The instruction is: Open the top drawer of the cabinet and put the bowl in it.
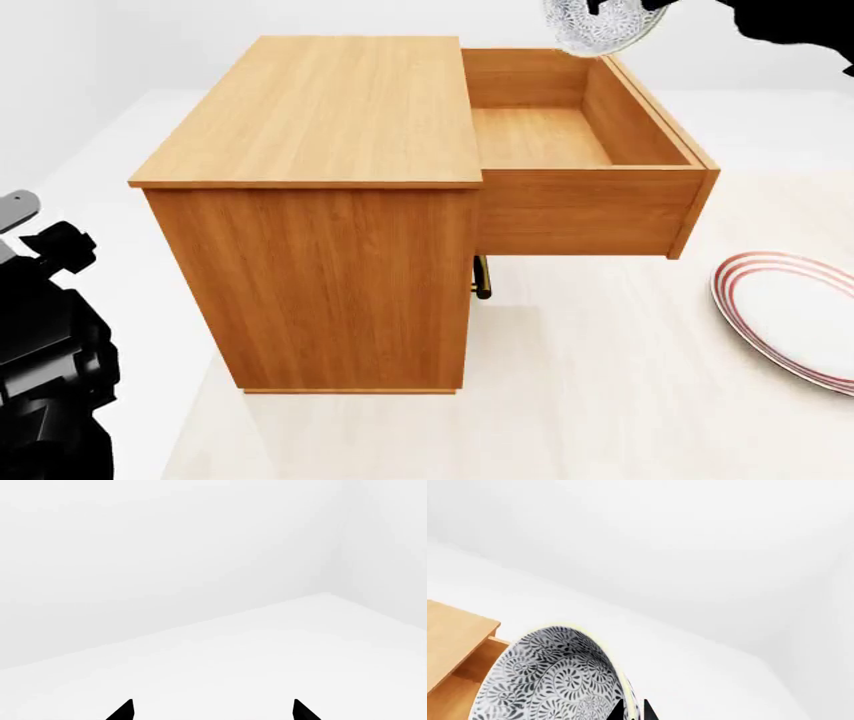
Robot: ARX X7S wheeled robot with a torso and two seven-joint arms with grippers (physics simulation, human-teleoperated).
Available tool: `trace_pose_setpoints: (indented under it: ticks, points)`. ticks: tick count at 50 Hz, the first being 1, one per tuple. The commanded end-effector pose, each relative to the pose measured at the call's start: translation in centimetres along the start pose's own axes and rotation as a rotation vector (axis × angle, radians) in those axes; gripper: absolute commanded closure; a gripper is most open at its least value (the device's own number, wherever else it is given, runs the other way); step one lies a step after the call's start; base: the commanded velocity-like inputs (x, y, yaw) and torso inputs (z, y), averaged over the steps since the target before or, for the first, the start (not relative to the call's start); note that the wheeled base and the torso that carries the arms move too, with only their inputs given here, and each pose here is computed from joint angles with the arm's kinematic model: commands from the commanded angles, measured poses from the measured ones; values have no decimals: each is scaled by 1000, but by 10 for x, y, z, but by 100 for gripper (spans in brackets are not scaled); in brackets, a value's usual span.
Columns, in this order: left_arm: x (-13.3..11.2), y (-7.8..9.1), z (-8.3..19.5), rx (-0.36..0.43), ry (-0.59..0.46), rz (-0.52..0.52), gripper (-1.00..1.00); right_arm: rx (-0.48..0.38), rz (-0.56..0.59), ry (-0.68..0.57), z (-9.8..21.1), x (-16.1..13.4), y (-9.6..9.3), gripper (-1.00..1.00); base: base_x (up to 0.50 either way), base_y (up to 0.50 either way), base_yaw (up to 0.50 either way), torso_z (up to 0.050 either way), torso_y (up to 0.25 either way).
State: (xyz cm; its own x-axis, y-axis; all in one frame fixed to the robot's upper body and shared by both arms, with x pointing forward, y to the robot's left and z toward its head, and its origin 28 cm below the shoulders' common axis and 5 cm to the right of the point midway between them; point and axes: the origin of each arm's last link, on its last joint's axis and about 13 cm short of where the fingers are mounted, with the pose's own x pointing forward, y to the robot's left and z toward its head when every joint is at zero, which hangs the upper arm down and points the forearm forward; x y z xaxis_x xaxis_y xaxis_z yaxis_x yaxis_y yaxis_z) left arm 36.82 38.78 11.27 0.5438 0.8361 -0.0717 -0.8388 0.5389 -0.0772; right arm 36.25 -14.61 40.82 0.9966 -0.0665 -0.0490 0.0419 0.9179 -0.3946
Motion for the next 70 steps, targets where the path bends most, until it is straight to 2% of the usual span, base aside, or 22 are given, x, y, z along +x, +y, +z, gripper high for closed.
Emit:
trace_pose_setpoints:
  ticks: [1,5,16,33,64,70]
  points:
    - [0,0,-1,0,2,1,-100,-38,76,13,-6,6,19,100,0,0,0,0,0]
    - [-1,0,-2,0,3,0,-100,-48,93,20,-7,8,24,100,0,0,0,0,0]
    - [-1,1,-3,3,2,0,-100,-156,75,80,-17,19,39,100,0,0,0,0,1]
    - [-1,3,-5,4,5,2,-100,-220,87,142,-28,33,54,100,0,0,0,0,0]
    - [-2,4,-9,5,9,0,-100,-192,110,211,-45,51,67,100,0,0,0,0,1]
    - [-2,4,-10,5,10,1,-100,-145,119,216,-48,57,68,100,0,0,0,0,0]
